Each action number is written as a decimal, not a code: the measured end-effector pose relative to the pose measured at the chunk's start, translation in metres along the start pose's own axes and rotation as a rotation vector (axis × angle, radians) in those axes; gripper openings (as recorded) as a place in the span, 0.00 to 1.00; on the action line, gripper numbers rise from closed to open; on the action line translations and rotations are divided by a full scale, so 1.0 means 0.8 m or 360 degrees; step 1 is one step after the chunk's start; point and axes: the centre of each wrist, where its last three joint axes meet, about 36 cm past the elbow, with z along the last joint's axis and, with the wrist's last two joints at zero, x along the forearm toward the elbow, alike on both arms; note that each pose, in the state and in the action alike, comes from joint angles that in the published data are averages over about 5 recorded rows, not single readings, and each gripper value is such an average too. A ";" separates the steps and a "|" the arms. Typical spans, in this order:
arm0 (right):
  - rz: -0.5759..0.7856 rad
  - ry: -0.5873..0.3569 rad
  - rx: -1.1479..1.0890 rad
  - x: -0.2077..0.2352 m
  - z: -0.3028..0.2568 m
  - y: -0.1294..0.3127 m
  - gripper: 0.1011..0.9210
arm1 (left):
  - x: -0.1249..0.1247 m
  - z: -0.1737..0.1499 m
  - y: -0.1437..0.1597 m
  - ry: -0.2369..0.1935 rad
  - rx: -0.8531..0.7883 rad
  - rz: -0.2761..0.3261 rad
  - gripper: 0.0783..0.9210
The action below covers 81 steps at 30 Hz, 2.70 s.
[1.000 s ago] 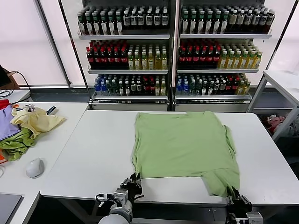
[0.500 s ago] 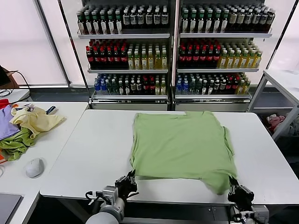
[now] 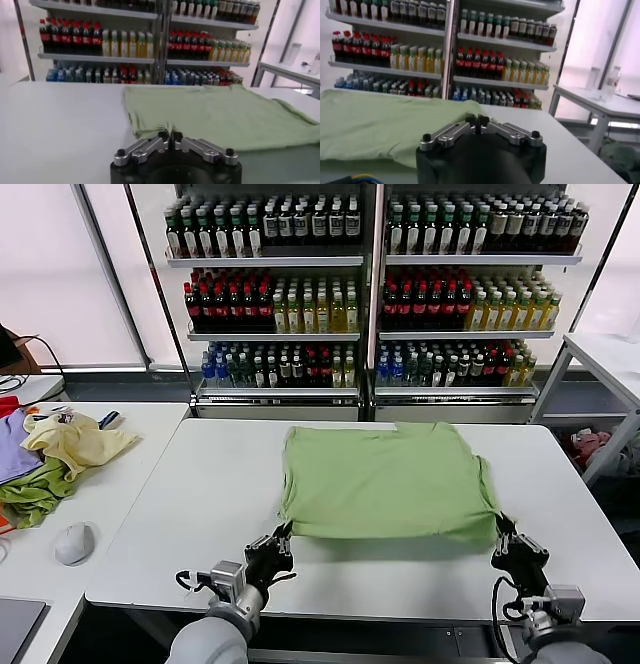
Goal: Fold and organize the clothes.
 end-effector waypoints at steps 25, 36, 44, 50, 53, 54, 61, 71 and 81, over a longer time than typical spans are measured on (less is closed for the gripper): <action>-0.0012 0.0071 0.0137 -0.104 0.038 0.019 0.04 | -0.132 0.016 -0.003 0.0035 -0.0359 -0.0191 0.08; -0.0020 0.0058 0.0140 -0.098 0.042 0.023 0.39 | -0.138 0.028 0.005 0.0056 -0.0394 -0.0264 0.44; 0.0037 0.0058 0.0110 -0.074 0.041 0.015 0.65 | -0.109 0.035 0.010 0.0042 -0.0349 -0.0293 0.71; 0.0101 0.0130 0.0083 -0.069 0.042 0.008 0.84 | -0.091 0.044 0.009 0.0067 -0.0292 -0.0282 0.87; 0.0125 0.0184 0.0066 -0.071 0.043 0.006 0.87 | -0.088 0.048 0.007 0.0085 -0.0264 -0.0273 0.88; 0.0132 0.0206 0.0061 -0.072 0.043 0.005 0.88 | -0.088 0.049 0.007 0.0092 -0.0255 -0.0271 0.88; 0.0141 0.0384 0.0023 -0.084 0.053 0.001 0.88 | -0.099 0.053 0.007 0.0150 -0.0204 -0.0271 0.88; 0.0101 0.0529 -0.0048 -0.098 0.065 0.000 0.72 | -0.116 0.046 0.013 0.0176 -0.0135 -0.0258 0.70; 0.0039 0.0581 -0.0082 -0.107 0.073 -0.005 0.36 | -0.121 0.047 0.017 0.0160 -0.0092 -0.0197 0.37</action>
